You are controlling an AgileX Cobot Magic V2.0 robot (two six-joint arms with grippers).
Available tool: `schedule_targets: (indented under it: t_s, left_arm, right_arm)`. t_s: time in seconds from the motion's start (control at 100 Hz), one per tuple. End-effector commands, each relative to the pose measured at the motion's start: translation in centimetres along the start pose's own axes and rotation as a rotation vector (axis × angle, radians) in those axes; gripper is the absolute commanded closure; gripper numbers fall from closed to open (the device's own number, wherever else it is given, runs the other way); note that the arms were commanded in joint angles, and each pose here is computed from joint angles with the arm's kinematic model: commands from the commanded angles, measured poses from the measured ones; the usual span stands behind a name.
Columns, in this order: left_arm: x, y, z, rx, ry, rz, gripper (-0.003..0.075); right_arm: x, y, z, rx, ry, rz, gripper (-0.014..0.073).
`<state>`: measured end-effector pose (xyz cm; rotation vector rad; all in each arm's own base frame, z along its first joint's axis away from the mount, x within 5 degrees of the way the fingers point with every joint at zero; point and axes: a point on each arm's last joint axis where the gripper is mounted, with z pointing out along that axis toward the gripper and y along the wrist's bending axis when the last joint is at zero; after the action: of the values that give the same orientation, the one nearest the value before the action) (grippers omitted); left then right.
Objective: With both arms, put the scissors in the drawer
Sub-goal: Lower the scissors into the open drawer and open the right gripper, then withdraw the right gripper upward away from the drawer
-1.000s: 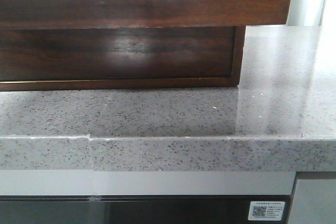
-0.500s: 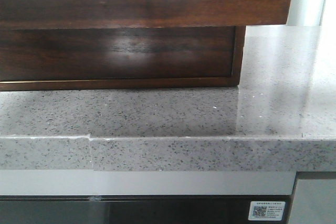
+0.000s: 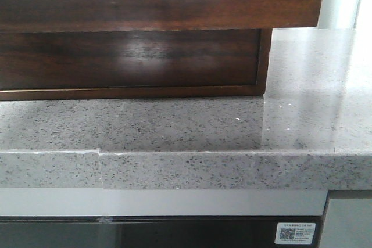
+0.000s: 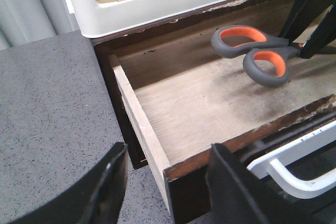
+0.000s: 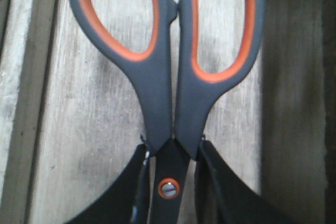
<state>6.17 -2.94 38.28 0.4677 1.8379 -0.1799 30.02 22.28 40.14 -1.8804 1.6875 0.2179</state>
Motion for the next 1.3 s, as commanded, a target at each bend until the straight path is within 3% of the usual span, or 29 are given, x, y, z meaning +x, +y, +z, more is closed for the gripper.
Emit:
schedule_targets:
  t_s: [0.0, 0.12, 0.37, 0.53, 0.75, 0.98, 1.14, 1.29]
  left_arm:
    - [-1.5, 0.2, -0.2, -0.015, -0.092, -0.009, 0.0385]
    - [-1.5, 0.2, -0.2, -0.015, -0.092, -0.009, 0.0385]
    - [-1.5, 0.2, -0.2, -0.015, -0.092, -0.009, 0.0385]
    - [-1.5, 0.2, -0.2, -0.015, -0.092, -0.009, 0.0385]
    - [-1.5, 0.3, -0.2, -0.015, -0.092, -0.009, 0.0385]
    - [-1.6, 0.3, -0.2, -0.016, -0.094, -0.009, 0.0385]
    - [-1.2, 0.2, 0.1, -0.007, -0.081, -0.019, 0.0385]
    - [0.1, -0.1, 1.1, 0.030, -0.043, -0.066, 0.0385]
  right_arm:
    - [-0.8, 0.3, -2.5, 0.051, -0.048, -0.027, 0.0573]
    - [-0.8, 0.3, -2.5, 0.051, -0.048, -0.027, 0.0548]
    - [-0.9, 0.4, -2.8, 0.055, -0.049, -0.028, 0.0384]
    - [-1.3, 1.0, -4.8, 0.091, -0.073, -0.006, 0.0384]
    - [-1.9, 3.3, -10.8, 0.205, -0.136, 0.061, 0.0384]
    - [0.9, 6.5, -16.5, 0.358, -0.140, 0.424, 0.0384]
    - [5.4, 9.0, -16.9, 0.514, -0.203, 0.696, 0.0384]
    - [9.3, 13.0, -16.5, 0.667, -0.264, 0.837, 0.0384]
